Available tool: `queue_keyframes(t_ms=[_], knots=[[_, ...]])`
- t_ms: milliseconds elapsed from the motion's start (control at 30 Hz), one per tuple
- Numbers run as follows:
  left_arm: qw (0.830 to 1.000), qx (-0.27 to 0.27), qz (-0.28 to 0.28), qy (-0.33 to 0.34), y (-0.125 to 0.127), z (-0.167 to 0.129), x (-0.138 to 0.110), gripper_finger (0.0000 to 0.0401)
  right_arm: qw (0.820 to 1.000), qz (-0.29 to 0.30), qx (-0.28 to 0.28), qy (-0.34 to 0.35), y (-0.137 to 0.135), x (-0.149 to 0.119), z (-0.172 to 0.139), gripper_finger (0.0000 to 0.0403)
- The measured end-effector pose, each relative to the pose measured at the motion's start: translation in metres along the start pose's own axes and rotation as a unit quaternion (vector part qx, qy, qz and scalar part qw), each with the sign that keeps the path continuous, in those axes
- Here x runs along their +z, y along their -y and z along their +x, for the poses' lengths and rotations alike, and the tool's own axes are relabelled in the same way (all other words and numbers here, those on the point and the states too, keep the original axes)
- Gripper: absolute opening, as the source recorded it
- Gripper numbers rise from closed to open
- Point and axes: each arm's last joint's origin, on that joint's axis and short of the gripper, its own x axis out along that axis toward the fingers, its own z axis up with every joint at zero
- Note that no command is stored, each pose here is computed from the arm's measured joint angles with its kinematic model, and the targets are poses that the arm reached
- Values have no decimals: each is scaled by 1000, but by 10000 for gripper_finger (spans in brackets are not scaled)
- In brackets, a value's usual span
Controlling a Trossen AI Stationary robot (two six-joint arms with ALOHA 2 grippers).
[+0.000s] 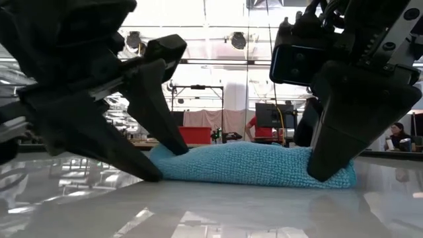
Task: Roll towel into tight, uniform cylinder
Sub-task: Roll the blue towel
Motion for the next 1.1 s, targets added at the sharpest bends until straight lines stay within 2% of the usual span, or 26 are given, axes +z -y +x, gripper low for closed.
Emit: queue_keyframes(t_ms=[133, 300, 433, 600, 700, 833, 967, 1100], knots=[[1000, 2, -5, -7, -4, 2, -3, 111, 1000, 0, 4, 4, -1, 1, 0, 2], [1000, -1, -9, -15, -8, 4, -7, 19, 1000, -5, 6, 6, -1, 1, 0, 2], [999, -18, -35, -7, -12, 7, -9, 12, 999, -34, 9, 8, -6, 1, -5, 17], [988, -85, -123, 26, -26, 8, -12, 6, 994, -105, 1, 17, -23, -2, -24, 93], [971, -137, -191, 49, -36, 11, -15, 5, 986, -160, -37, 28, -33, -11, -37, 147], [932, -232, -267, 80, -49, 15, -18, 4, 960, -254, -99, 60, -48, -29, -44, 191], [899, -284, -321, 95, -61, 18, -24, 4, 928, -339, -133, 81, -58, -47, -39, 197], [877, -301, -362, 95, -70, 20, -30, 3, 905, -380, -166, 92, -60, -62, -29, 191]])
